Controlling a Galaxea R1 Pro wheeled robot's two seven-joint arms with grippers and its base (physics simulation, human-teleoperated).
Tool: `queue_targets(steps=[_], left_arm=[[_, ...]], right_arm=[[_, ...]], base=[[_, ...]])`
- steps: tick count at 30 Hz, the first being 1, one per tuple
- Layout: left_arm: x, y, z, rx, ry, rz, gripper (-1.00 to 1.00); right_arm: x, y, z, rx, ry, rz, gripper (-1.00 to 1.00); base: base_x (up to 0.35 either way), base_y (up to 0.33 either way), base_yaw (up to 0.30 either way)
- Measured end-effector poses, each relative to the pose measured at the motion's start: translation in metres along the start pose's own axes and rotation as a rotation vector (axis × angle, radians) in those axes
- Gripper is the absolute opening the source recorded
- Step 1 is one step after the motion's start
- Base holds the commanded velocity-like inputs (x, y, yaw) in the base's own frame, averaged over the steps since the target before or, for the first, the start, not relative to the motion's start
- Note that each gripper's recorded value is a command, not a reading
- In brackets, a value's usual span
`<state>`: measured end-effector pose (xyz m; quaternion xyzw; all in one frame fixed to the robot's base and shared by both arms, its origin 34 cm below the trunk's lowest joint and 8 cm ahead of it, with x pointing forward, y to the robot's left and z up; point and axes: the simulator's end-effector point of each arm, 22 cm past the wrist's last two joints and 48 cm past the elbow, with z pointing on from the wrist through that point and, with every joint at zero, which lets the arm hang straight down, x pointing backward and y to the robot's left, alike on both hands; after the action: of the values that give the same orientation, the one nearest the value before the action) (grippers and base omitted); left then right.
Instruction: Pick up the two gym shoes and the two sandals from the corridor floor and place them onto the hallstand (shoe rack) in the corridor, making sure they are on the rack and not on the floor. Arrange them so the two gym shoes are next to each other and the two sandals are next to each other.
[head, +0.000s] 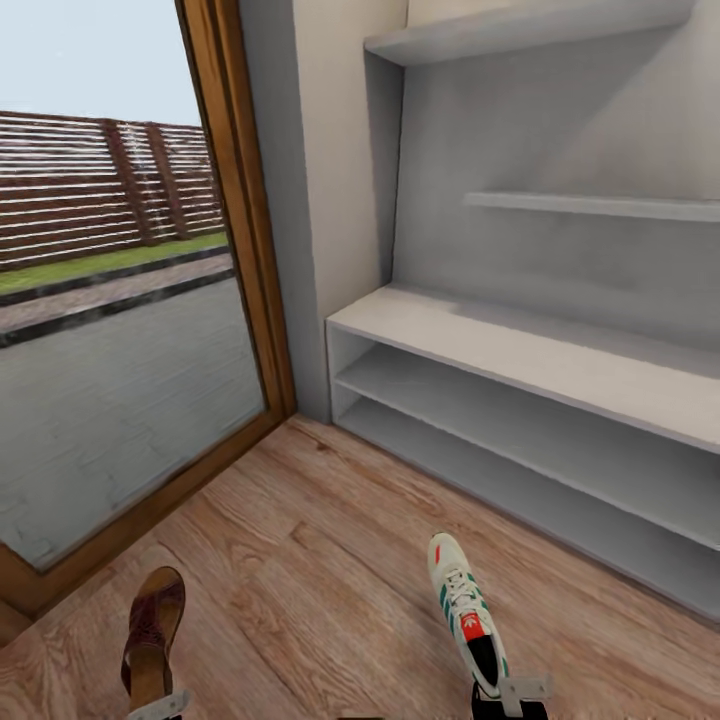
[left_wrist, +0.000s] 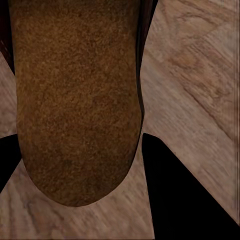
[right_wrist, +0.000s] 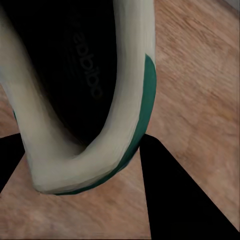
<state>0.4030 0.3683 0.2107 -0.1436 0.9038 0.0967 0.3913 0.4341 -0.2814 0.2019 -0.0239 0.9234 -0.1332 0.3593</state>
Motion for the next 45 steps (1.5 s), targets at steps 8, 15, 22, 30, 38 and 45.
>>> queue_targets(steps=[8, 15, 22, 30, 38, 45], left_arm=[[0.003, 0.001, 0.000, -0.002, 0.007, 0.002, -1.00], [0.004, 0.001, 0.000, -0.002, 0.009, 0.003, -1.00], [0.005, 0.001, 0.000, -0.002, 0.011, 0.003, -1.00], [0.007, 0.002, 0.000, -0.004, 0.015, 0.003, -1.00], [0.012, 0.003, -0.001, -0.006, 0.025, 0.004, -1.00], [0.014, 0.003, -0.001, -0.007, 0.031, 0.006, -1.00]], right_arm=[[0.003, 0.008, -0.002, -0.008, 0.009, 0.007, -1.00], [0.004, 0.010, -0.002, -0.009, 0.011, 0.008, -1.00], [0.005, 0.010, -0.002, -0.009, 0.013, 0.008, -1.00], [0.007, 0.010, -0.002, -0.009, 0.017, 0.006, -1.00], [0.009, 0.010, -0.002, -0.012, 0.022, 0.003, -1.00], [0.011, 0.010, -0.001, -0.012, 0.027, 0.002, -1.00]], base=[[0.000, 0.000, -0.256], [0.000, 0.000, -0.285], [0.000, 0.000, -0.294], [0.000, 0.000, -0.288], [0.000, 0.000, -0.177], [0.000, 0.000, -0.156]])
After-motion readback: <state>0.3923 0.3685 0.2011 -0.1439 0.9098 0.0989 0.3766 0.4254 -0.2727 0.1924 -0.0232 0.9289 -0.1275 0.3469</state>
